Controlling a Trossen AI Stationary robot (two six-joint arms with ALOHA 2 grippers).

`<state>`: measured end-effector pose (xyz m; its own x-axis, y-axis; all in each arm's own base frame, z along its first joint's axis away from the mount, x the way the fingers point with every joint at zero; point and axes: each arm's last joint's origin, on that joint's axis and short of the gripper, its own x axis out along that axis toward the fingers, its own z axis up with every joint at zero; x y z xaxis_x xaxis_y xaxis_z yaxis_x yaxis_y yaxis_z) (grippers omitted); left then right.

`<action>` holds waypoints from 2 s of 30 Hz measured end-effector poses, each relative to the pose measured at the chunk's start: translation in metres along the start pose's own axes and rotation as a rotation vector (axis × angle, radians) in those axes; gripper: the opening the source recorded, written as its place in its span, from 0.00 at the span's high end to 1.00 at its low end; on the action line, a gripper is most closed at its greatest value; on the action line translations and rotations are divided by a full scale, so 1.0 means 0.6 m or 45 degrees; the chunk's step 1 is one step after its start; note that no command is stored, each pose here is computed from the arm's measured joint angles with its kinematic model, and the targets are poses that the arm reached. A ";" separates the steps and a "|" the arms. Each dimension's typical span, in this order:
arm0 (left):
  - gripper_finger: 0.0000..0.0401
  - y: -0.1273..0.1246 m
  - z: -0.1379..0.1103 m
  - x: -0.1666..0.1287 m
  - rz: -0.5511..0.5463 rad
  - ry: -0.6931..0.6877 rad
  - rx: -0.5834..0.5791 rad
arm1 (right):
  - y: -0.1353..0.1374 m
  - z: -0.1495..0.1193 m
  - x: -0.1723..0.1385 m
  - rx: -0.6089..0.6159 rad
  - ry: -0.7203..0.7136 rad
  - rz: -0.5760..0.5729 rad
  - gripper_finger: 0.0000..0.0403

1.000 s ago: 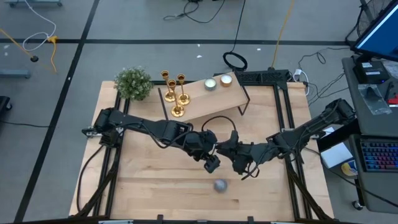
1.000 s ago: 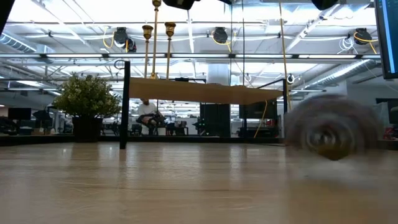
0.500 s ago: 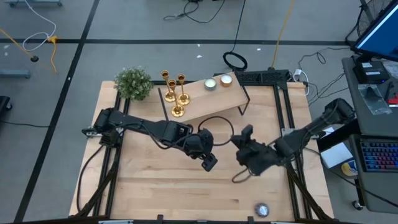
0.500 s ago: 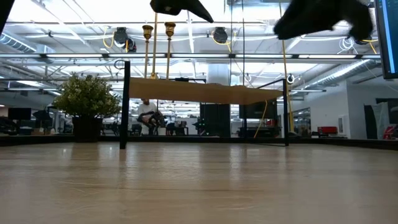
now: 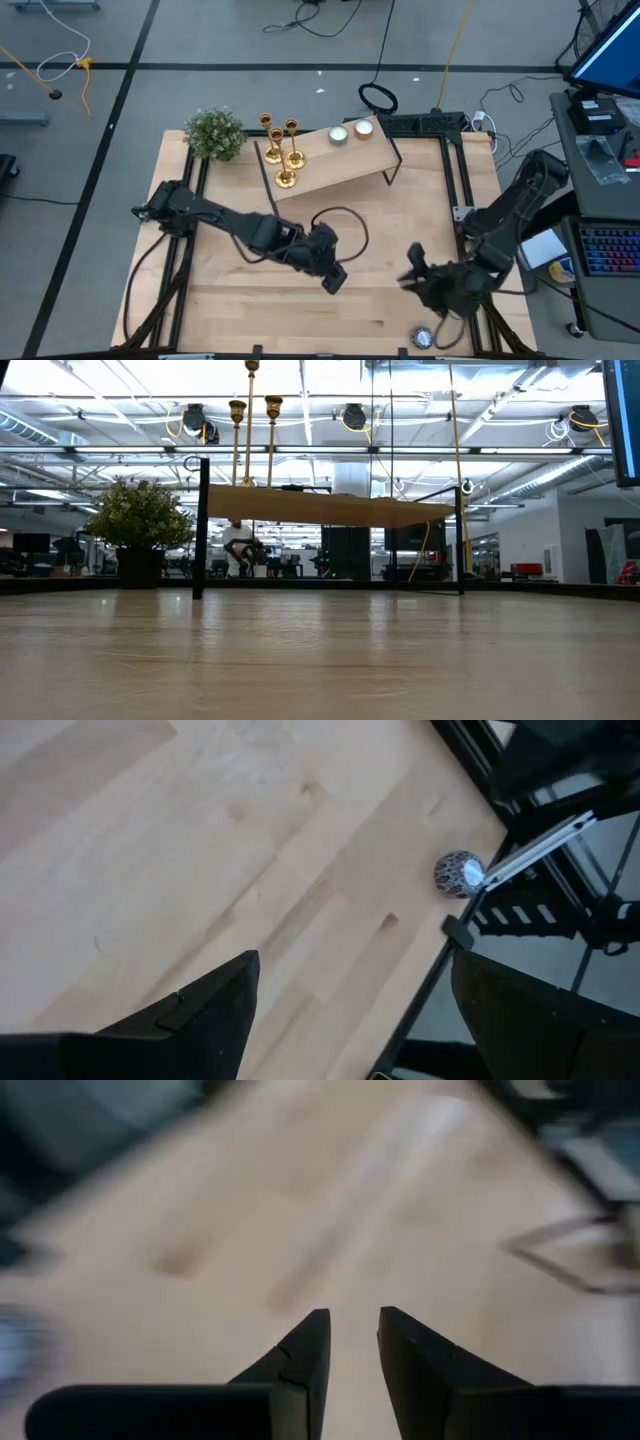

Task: Pick & Place candle stick holders
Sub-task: Put the black scented candle on the shelf

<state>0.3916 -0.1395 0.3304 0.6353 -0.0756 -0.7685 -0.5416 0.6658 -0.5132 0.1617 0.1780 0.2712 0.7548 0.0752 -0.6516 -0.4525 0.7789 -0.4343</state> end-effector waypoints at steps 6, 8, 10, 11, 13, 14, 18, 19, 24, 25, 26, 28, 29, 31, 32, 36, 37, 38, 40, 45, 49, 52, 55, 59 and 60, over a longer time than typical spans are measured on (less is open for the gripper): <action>0.19 -0.020 -0.043 -0.009 0.014 -0.070 -0.052 | 0.024 0.013 -0.026 0.326 -0.094 0.466 0.81; 0.19 -0.025 -0.054 -0.012 0.017 -0.092 -0.064 | 0.033 0.015 -0.027 0.428 -0.066 0.582 0.81; 0.19 -0.029 -0.063 -0.014 0.017 -0.107 -0.072 | 0.045 0.016 -0.024 0.501 -0.017 0.695 0.81; 0.19 -0.030 -0.066 -0.015 0.019 -0.114 -0.079 | 0.052 0.016 -0.021 0.536 0.023 0.749 0.81; 0.19 -0.032 -0.072 -0.016 0.017 -0.121 -0.079 | 0.067 0.014 -0.015 0.584 0.108 0.837 0.80; 0.19 -0.033 -0.073 -0.016 0.017 -0.122 -0.081 | 0.074 0.014 -0.010 0.603 0.150 0.876 0.79; 0.19 -0.034 -0.076 -0.017 0.015 -0.119 -0.077 | 0.100 0.009 0.011 0.652 0.315 0.972 0.73; 0.19 -0.034 -0.076 -0.017 0.016 -0.120 -0.075 | 0.104 0.008 0.017 0.659 0.343 0.979 0.70; 0.19 -0.034 -0.076 -0.017 0.016 -0.120 -0.062 | 0.117 0.002 0.042 0.650 0.422 0.966 0.59; 0.19 -0.034 -0.076 -0.017 0.017 -0.119 -0.062 | 0.118 0.001 0.045 0.650 0.430 0.962 0.57; 0.19 -0.034 -0.077 -0.017 0.016 -0.118 -0.060 | 0.119 0.001 0.048 0.650 0.438 0.958 0.55; 0.19 -0.035 -0.079 -0.018 0.014 -0.116 -0.055 | 0.120 -0.001 0.054 0.651 0.458 0.961 0.52; 0.19 -0.035 -0.080 -0.018 0.013 -0.115 -0.054 | 0.120 -0.001 0.057 0.649 0.466 0.971 0.50; 0.19 -0.036 -0.084 -0.019 0.011 -0.111 -0.049 | 0.121 -0.002 0.061 0.647 0.474 0.969 0.48; 0.19 -0.037 -0.084 -0.019 0.011 -0.110 -0.047 | 0.121 -0.002 0.062 0.645 0.477 0.967 0.47; 0.19 -0.038 -0.088 -0.020 0.009 -0.107 -0.042 | 0.122 -0.003 0.066 0.639 0.482 0.961 0.44; 0.19 -0.038 -0.088 -0.020 0.009 -0.106 -0.041 | 0.122 -0.003 0.066 0.640 0.480 0.961 0.44; 0.19 -0.038 -0.088 -0.020 0.009 -0.106 -0.042 | 0.122 -0.003 0.066 0.640 0.480 0.961 0.43; 0.19 -0.038 -0.088 -0.020 0.009 -0.106 -0.041 | 0.122 -0.003 0.066 0.651 0.482 0.961 0.43; 0.19 -0.038 -0.088 -0.020 0.011 -0.108 -0.038 | 0.122 0.000 0.066 0.728 0.491 0.955 0.44; 0.19 -0.037 -0.087 -0.020 0.019 -0.126 -0.033 | 0.122 0.003 0.066 0.737 0.471 0.962 0.44; 0.19 -0.037 -0.087 -0.020 0.020 -0.126 -0.029 | 0.122 0.006 0.066 0.774 0.464 0.967 0.43; 0.19 -0.037 -0.087 -0.020 0.020 -0.126 -0.030 | 0.122 0.007 0.066 0.773 0.457 0.971 0.43; 0.19 -0.037 -0.087 -0.020 0.020 -0.127 -0.034 | 0.122 0.006 0.066 0.770 0.457 0.970 0.39; 0.19 -0.037 -0.087 -0.020 0.020 -0.127 -0.034 | 0.123 0.006 0.067 0.770 0.457 0.970 0.37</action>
<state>0.3673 -0.1920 0.3311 0.6777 0.0096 -0.7353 -0.5653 0.6463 -0.5126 0.1604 0.2406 0.2156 0.1377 0.5660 -0.8128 -0.3617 0.7927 0.4907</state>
